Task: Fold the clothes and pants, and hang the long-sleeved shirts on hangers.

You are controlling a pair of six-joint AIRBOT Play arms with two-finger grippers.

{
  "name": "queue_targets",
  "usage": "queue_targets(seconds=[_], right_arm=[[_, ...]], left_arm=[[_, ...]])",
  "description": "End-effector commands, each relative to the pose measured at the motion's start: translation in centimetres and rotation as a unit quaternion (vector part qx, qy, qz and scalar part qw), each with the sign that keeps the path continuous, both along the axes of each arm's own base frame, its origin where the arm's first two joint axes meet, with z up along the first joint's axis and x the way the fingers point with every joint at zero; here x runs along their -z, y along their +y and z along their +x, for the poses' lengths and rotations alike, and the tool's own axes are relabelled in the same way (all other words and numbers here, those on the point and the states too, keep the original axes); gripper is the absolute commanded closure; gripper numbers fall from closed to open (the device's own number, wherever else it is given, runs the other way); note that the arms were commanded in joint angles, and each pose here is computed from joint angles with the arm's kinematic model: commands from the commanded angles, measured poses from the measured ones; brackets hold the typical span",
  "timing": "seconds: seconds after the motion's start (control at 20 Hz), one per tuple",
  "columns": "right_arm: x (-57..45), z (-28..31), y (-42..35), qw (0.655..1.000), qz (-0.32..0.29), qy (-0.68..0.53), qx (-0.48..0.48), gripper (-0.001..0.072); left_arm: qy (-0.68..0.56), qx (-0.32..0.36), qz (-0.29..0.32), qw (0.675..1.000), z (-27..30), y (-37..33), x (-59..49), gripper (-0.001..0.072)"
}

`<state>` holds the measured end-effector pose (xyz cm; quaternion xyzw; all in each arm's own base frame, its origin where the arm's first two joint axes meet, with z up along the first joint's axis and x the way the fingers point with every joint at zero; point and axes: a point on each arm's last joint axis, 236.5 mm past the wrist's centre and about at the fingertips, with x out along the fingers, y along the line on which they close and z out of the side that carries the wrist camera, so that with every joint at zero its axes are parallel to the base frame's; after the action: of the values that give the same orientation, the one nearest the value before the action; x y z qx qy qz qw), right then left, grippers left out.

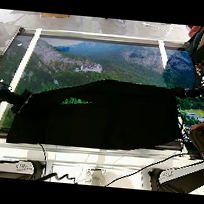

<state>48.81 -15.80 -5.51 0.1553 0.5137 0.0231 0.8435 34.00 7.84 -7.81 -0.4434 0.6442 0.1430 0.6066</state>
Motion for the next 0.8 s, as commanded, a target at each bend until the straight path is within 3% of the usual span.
queue_targets(seconds=[0.0,0.35,0.75], right_arm=[[0.0,0.0,0.0,1.0,0.0,0.0,0.0,0.069],[0.0,0.0,0.0,1.0,-0.001,-0.001,0.0,0.069],[0.9,-0.2,0.1,1.0,0.004,0.007,0.0,0.069]], left_arm=[[0.06,0.059,-0.066,0.994,-3.5,-2.6,-0.3,0.0049],[0.052,0.051,-0.044,0.996,-2.7,-1.5,-0.1,0.0071],[0.077,-0.104,-0.04,0.991,-1.8,2.3,-0.3,0.007]])
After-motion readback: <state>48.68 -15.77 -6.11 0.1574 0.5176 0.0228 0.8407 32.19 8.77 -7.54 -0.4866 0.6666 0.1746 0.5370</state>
